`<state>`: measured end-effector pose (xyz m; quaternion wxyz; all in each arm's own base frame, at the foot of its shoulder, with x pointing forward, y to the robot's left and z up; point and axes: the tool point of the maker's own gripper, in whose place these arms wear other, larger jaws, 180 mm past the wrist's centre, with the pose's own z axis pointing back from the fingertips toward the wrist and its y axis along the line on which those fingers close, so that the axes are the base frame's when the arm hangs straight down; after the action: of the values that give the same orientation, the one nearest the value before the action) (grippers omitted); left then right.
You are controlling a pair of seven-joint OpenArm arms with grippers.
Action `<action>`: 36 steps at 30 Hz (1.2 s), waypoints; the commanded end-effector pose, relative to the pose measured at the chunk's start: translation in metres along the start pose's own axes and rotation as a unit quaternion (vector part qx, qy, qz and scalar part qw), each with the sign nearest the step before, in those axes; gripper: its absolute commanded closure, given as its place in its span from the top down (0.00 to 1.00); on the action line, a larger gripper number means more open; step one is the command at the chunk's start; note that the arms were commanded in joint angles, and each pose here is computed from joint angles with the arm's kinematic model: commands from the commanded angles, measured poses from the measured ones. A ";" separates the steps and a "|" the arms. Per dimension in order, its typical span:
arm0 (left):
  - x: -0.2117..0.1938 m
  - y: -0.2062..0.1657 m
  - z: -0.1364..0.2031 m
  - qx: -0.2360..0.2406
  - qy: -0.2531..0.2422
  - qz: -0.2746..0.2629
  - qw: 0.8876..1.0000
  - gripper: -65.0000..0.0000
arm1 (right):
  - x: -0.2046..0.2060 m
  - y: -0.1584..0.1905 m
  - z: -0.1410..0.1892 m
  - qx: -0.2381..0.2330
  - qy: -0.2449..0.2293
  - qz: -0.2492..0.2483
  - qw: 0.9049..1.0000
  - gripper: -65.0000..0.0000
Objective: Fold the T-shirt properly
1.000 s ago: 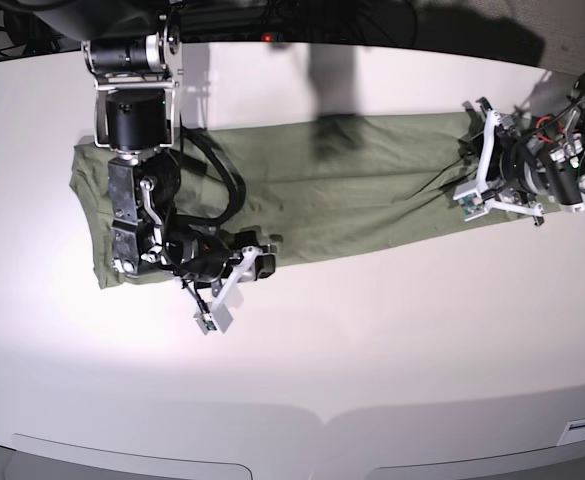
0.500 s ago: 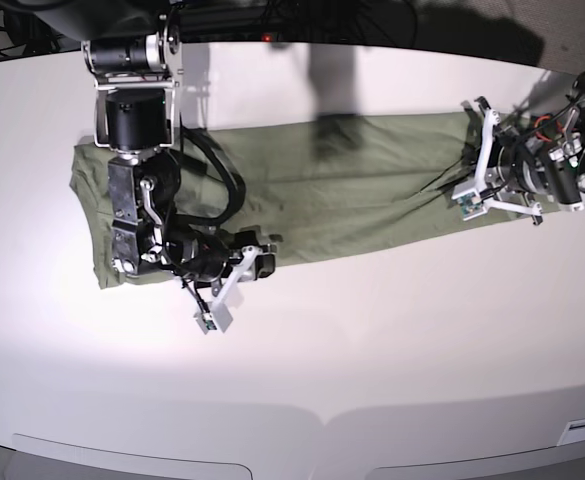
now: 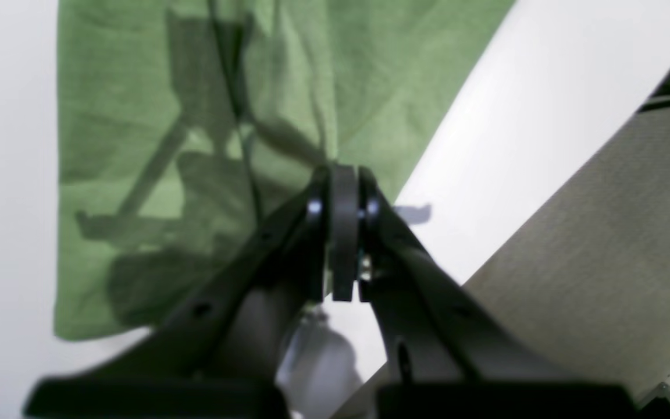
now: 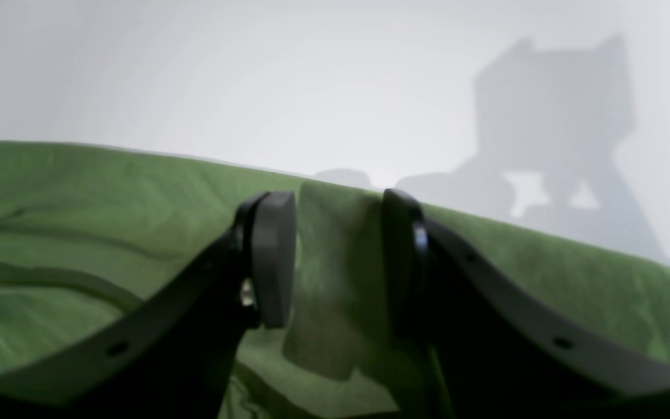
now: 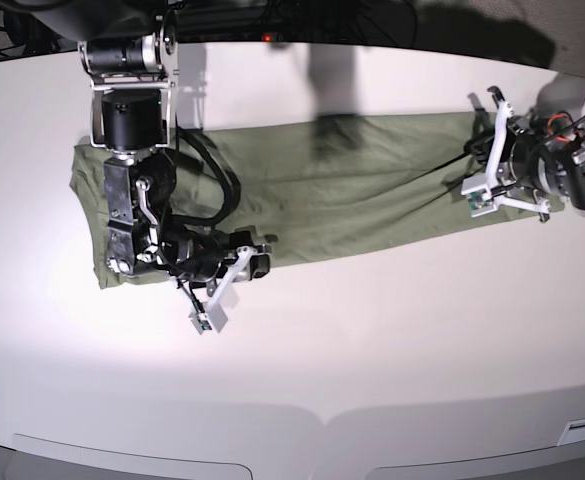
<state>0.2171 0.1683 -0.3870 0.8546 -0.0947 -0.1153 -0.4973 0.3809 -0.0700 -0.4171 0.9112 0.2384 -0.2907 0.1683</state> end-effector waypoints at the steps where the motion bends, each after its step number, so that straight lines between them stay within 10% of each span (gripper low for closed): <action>1: 0.003 0.009 0.009 0.013 -0.005 -0.005 1.000 0.00 | 0.025 0.001 0.006 0.003 -0.033 0.009 0.999 0.39; 17: -0.033 -0.026 -0.008 -0.024 0.034 0.006 0.999 0.00 | 0.077 -0.003 0.018 -0.003 -0.089 0.029 0.996 0.39; 36: -0.042 -0.040 -0.015 -0.033 0.036 0.007 0.999 0.00 | 0.038 -0.048 0.040 -0.050 -0.004 0.012 0.999 0.39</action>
<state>0.1553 0.1754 -0.4188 0.8593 -0.1145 -0.0560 -0.4953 0.3976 -0.1270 -0.4010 0.9301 0.1842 -0.2732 0.1622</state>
